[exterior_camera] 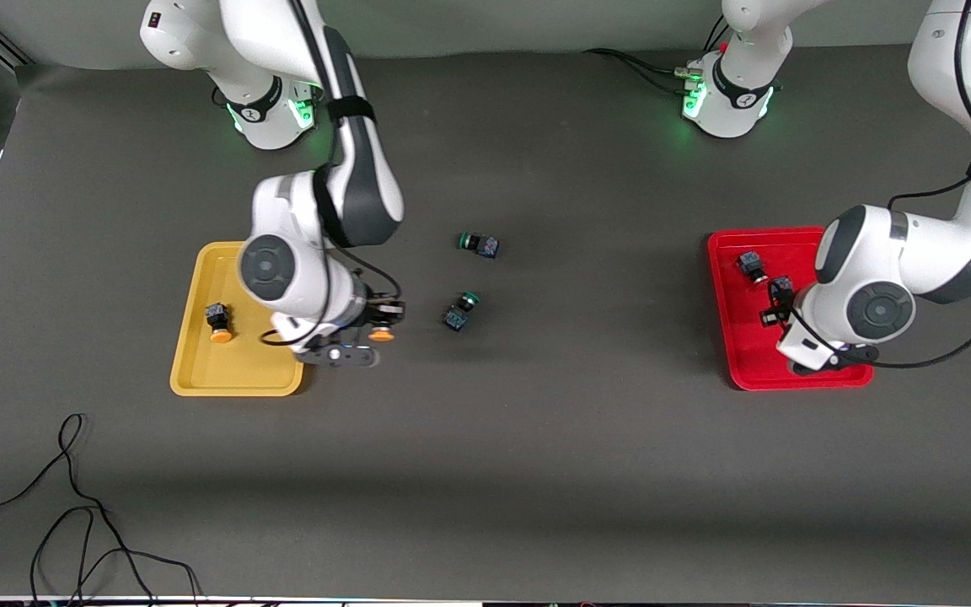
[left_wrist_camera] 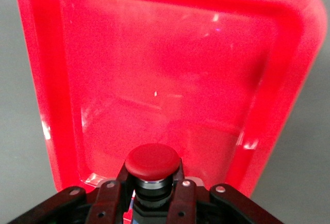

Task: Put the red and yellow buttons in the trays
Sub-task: 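Place the yellow button in the yellow tray while the left gripper places red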

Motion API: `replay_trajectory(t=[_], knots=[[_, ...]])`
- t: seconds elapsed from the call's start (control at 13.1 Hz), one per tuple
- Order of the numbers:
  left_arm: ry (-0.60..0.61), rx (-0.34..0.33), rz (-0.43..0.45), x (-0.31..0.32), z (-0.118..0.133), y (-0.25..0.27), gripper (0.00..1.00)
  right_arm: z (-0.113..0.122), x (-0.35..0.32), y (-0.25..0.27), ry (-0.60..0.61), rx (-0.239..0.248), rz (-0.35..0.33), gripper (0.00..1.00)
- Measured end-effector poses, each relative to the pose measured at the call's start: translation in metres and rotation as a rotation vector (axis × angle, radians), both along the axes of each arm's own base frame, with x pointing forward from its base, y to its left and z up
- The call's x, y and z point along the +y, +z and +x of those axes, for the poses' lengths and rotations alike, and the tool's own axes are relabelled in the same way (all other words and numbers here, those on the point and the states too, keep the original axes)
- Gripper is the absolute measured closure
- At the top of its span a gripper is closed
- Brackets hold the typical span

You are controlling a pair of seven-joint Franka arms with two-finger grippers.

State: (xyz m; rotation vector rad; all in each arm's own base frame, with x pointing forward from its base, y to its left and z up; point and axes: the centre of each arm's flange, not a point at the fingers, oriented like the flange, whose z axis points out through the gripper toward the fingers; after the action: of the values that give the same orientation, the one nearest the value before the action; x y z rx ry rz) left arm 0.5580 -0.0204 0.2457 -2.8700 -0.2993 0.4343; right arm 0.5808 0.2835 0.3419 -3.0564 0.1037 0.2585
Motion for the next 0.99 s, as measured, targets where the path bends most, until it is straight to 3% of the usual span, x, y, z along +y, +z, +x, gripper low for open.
replay_trajectory(t=[0.23, 0.38, 0.53, 0.68, 0.84, 0.99], knots=[[-0.019, -0.043, -0.014, 0.013, -0.014, -0.022, 0.67, 0.012, -0.095, 0.002, 0.107, 0.029, -0.013, 0.67], [-0.023, -0.065, -0.021, 0.027, -0.018, -0.033, 0.67, 0.007, -0.171, -0.014, 0.150, 0.048, 0.002, 0.67], [-0.019, -0.080, -0.027, 0.039, -0.018, -0.039, 0.62, -0.002, -0.229, -0.043, 0.171, 0.032, 0.016, 0.67], [-0.018, -0.088, -0.025, 0.043, -0.016, -0.037, 0.43, -0.018, -0.245, -0.079, 0.171, 0.015, 0.047, 0.67], [-0.022, -0.112, -0.013, 0.043, -0.011, -0.024, 0.18, -0.027, -0.231, -0.108, 0.186, 0.028, 0.036, 0.67], [-0.013, -0.126, 0.008, 0.035, -0.005, 0.010, 0.01, -0.030, -0.225, -0.127, 0.196, 0.048, 0.021, 0.67]])
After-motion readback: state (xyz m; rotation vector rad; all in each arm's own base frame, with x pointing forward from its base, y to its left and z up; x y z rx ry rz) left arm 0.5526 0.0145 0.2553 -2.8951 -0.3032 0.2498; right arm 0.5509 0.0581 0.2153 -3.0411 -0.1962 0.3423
